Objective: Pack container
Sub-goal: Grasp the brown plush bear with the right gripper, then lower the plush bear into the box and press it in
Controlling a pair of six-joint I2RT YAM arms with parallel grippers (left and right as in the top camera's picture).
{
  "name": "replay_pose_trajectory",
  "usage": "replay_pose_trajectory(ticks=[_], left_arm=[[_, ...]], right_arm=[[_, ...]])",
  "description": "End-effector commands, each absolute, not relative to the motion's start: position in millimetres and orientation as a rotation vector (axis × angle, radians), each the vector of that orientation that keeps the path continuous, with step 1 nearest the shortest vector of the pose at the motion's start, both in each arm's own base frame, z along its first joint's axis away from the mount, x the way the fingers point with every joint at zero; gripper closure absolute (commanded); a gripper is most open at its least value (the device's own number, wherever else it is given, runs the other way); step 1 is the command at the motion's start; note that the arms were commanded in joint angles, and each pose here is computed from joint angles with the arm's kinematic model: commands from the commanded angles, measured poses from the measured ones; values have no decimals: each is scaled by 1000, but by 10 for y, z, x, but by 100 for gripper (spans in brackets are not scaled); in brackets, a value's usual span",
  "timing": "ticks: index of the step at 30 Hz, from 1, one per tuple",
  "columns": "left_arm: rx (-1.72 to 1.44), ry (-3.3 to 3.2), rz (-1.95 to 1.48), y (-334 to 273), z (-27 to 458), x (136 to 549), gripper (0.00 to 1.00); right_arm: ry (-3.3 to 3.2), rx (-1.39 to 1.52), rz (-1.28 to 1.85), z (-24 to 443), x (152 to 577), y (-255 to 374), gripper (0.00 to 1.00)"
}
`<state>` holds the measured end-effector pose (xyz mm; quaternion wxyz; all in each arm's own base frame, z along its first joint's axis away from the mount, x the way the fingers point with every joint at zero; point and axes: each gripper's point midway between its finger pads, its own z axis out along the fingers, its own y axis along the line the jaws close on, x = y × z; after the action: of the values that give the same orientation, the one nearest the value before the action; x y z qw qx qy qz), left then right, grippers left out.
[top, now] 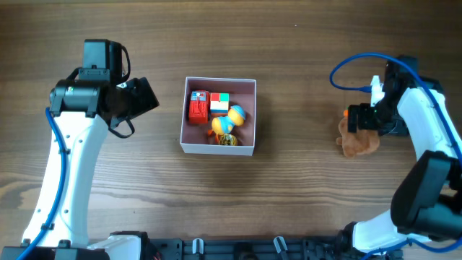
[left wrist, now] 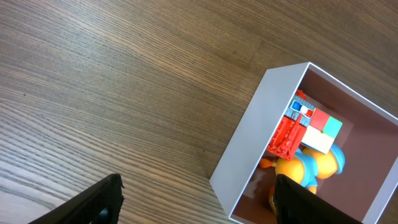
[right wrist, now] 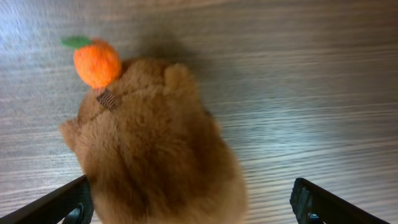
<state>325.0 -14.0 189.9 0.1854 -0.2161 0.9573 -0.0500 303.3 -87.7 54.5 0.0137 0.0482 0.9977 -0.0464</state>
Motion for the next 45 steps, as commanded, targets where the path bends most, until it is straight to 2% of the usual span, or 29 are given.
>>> replay_pose_trajectory(ticks=[1,3,4,6,7,8,10,14,19,21,25,29,33,36,40,45], left_arm=[[-582,2704,-150,-154,1882,3249,21],[-582,2704,-151,-154,1882,3249,21],[-582,2705,-151,-154,1882,3248,21],[-582,2705,-150,-154,1882,3248,21],[-582,2705,-150,-154,1882,3248,21],[-582,2705,-151,-154,1882,3248,21],[-582,2705,-150,-154,1881,3246,21],[-581,2706,-150,-154,1881,3246,21],[-582,2705,-150,-154,1882,3248,21],[-582,2704,-151,-154,1882,3249,21],[-582,2704,-151,-154,1882,3249,21],[-582,2705,-151,-154,1882,3248,21],[-612,2682,-134,-64,1895,3279,21],[-771,2619,-109,317,1913,3303,22],[-1057,2525,-159,892,1911,3177,22],[-1173,2472,-219,1116,1918,3093,22]], right_arm=[[3180,122,-26,260,3007,-762,0],[3202,125,-20,187,2992,-754,1],[3205,126,-15,172,2992,-748,5],[3198,127,-15,173,3007,-750,27],[3199,127,-14,172,3005,-750,45],[3200,127,-14,172,3004,-750,58],[3205,130,-13,174,2990,-746,71],[3208,139,-11,226,2995,-746,87],[3053,60,-51,866,3251,-588,89],[2951,-64,-48,1275,3361,-312,89],[2701,-475,61,2008,3386,774,88],[2453,-883,143,2311,3264,1822,89],[2209,-1229,180,2324,3090,2605,89],[2167,-1324,193,2158,3054,2896,89],[2222,-1373,179,1822,3113,2988,91],[2293,-1471,189,1366,3094,3081,91]])
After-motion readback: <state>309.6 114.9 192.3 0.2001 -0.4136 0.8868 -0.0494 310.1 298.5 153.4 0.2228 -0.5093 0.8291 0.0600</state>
